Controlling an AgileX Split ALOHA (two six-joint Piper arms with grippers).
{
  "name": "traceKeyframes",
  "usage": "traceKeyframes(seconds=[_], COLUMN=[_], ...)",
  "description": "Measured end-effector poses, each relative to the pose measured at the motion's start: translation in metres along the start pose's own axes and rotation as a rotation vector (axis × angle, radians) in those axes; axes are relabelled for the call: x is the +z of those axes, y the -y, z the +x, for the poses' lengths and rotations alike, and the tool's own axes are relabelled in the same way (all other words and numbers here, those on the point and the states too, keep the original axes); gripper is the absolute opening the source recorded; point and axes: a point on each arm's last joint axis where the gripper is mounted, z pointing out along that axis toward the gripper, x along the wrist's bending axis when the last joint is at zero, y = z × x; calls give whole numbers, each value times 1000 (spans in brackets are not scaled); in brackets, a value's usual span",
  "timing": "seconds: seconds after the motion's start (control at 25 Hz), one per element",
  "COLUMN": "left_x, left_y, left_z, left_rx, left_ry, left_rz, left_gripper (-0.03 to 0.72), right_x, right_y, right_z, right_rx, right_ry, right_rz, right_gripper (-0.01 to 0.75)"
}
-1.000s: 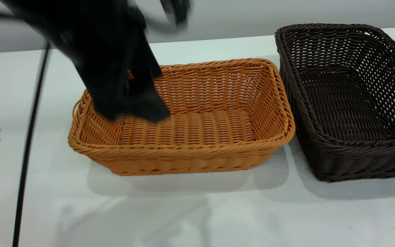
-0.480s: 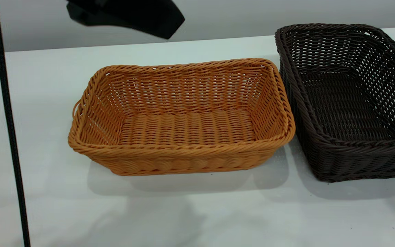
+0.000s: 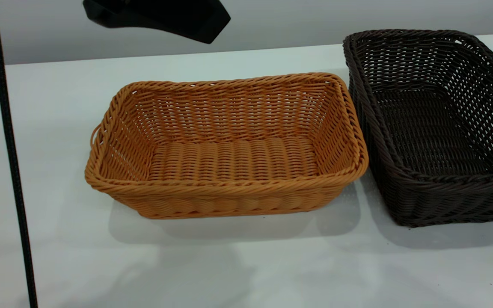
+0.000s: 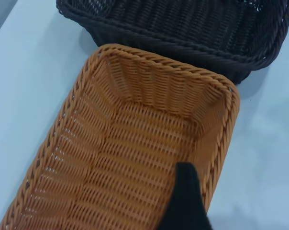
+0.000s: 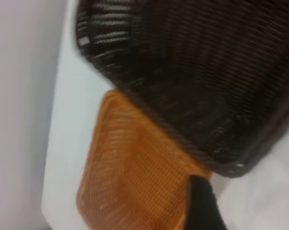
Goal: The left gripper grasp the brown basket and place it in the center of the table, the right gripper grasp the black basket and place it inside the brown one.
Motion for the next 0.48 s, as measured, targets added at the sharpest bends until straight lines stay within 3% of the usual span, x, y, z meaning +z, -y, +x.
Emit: traceKeyframes(seconds=[0.2,0.48], left_x=[0,0], left_y=[0,1], left_z=[0,-1], left_rx=[0,-4], left_ry=[0,11], left_rz=[0,9], left_gripper=[503,503], right_x=[16,35], right_y=[-4,-2], right_z=[-10,-12], right_rx=[100,98], right_ry=[49,118], right_rz=[11,67], right_gripper=[411,411])
